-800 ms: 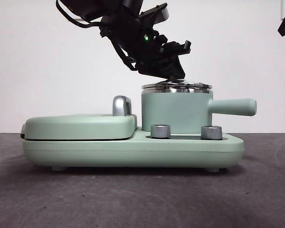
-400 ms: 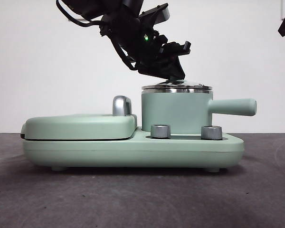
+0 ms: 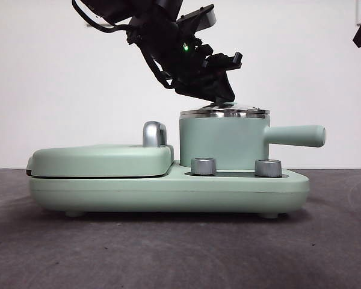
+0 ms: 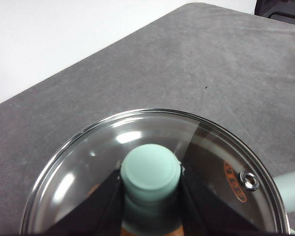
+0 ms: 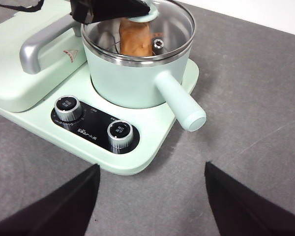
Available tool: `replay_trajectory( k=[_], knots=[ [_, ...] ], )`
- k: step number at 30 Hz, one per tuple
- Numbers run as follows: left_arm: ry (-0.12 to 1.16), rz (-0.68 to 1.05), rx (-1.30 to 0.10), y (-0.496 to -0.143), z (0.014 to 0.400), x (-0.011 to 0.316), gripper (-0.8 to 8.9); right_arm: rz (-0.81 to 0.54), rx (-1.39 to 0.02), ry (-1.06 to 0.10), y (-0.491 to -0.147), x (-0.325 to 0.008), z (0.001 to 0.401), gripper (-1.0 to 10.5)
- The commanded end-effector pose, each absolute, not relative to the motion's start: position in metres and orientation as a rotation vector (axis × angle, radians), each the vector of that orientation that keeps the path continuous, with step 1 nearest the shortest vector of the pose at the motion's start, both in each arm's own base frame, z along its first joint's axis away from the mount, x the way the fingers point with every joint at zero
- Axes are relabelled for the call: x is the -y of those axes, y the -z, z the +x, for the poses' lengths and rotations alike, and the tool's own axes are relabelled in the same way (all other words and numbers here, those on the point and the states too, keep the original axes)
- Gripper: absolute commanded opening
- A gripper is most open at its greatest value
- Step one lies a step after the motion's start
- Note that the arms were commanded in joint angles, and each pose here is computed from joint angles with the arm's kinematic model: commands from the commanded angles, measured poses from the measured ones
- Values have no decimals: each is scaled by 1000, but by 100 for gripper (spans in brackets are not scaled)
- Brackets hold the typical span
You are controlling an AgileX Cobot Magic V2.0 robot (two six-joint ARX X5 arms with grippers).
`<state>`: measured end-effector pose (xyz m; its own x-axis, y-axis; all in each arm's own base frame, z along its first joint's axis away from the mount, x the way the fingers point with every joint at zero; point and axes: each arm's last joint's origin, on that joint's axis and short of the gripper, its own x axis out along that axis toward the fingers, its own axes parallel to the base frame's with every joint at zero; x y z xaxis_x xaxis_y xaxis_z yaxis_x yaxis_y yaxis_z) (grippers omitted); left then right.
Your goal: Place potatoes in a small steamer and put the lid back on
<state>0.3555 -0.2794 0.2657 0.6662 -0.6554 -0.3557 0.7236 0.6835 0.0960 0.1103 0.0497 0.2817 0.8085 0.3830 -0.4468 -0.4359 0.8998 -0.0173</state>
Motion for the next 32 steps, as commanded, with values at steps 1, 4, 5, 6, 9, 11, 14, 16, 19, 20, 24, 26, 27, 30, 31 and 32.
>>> replay_trajectory(
  k=[1,4,5,6,9,11,14,16,19,20,24,26,27,30,31,32],
  knots=[
    [796,252,-347,-259,355,284,13,-132,-440,-443,-284,-50,111,326],
    [783,258,-356,-259,355,284,13,-132,-440,-443,-284,-50,111,326],
    [783,259,-360,-258,355,283,13,-132,-440,-443,-284,-50,111,326],
    [782,260,-364,-258,355,283,13,-132,-440,-443,-284,-50,111,326],
    [783,264,-383,-257,355,283,13,-133,-446,-443,-283,-50,110,326],
    [783,267,-392,-256,354,282,13,-133,-450,-443,-283,-50,110,326],
    [783,267,-390,-256,354,282,13,-134,-452,-443,-283,-50,110,326],
    [782,263,-378,-257,355,283,27,-134,-455,-443,-283,-50,110,326],
    [782,255,-352,-262,356,284,138,-136,-462,-443,-282,-50,110,326],
    [782,252,-341,-264,356,284,191,-136,-466,-443,-282,-50,109,326],
    [781,240,-304,-275,356,284,258,-140,-484,-442,-280,-50,109,326],
    [780,236,-292,-284,353,281,258,-141,-489,-442,-280,-49,109,326],
    [780,232,-288,-290,350,279,258,-141,-492,-442,-280,-49,108,326],
    [777,222,-302,-306,341,272,257,-141,-498,-447,-279,-49,108,326],
    [774,210,-318,-312,337,268,257,-140,-499,-450,-279,-49,108,326],
    [767,191,-339,-317,334,264,257,-137,-500,-449,-279,-49,108,326]
  ],
)
